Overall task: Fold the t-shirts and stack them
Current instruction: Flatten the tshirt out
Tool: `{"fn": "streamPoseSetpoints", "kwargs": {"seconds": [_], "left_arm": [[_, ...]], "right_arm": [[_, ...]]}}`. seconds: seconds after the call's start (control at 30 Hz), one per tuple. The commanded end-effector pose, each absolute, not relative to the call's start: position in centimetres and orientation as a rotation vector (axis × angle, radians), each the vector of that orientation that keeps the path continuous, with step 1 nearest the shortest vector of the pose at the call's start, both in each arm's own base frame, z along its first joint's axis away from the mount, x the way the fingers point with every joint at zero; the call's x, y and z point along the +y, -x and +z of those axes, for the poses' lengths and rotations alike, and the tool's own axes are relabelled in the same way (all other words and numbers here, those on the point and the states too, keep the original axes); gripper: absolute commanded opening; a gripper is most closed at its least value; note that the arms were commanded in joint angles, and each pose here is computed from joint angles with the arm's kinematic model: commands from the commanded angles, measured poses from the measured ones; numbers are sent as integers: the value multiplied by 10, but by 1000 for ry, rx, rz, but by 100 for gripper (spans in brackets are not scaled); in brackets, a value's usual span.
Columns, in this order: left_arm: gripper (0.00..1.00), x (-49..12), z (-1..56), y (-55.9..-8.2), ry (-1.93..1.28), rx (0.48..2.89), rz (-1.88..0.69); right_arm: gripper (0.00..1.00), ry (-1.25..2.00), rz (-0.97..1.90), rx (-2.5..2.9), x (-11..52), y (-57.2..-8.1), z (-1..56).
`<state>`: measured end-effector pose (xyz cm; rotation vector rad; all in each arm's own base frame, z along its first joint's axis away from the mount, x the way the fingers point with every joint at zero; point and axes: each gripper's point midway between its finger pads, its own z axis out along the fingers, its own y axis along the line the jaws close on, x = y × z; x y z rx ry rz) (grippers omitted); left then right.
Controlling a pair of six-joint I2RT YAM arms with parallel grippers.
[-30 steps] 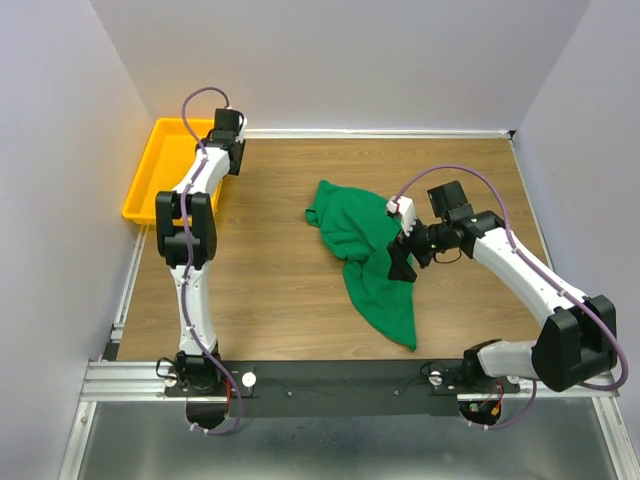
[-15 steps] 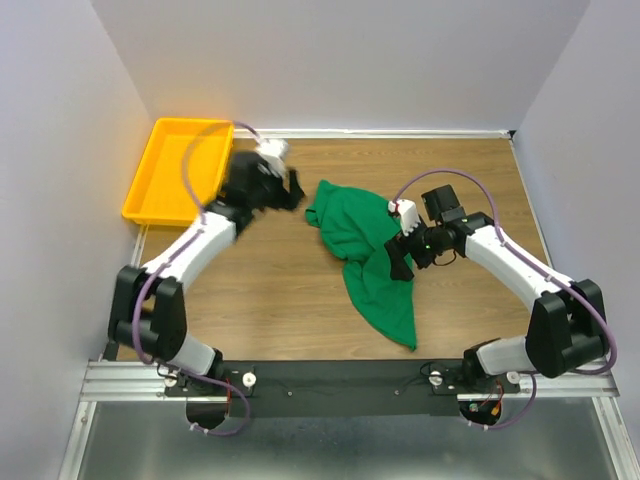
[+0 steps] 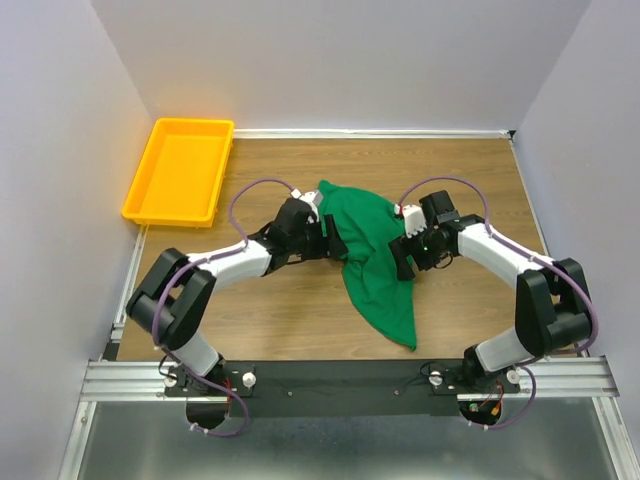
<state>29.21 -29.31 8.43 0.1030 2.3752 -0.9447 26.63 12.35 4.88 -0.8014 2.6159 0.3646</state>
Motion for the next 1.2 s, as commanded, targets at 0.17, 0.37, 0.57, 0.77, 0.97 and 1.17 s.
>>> {"fn": "streamPoseSetpoints", "kwargs": {"seconds": [0.17, 0.37, 0.57, 0.77, 0.97, 1.17], "left_arm": [[38, -320, 76, -337, 27, 2365, -932], [0, -317, 119, -347, -78, 2240, -920], [0, -283, 305, -357, -169, 1774, -921], [0, -251, 457, -323, -256, 1409, -888], [0, -228, 546, -291, -260, 1203, -885], [0, -220, 596, -263, -289, 1080, -931]], "right_arm": [[55, 726, 432, 2642, 133, -282, 44], [1, 656, 423, 2476, 128, -313, 98], [1, 582, 447, 2153, 105, -361, 236], [1, 691, 384, 1779, 102, -368, 372], [0, 591, 193, 1489, 84, -367, 509], [0, 481, 96, 1341, 68, -351, 576]]}}
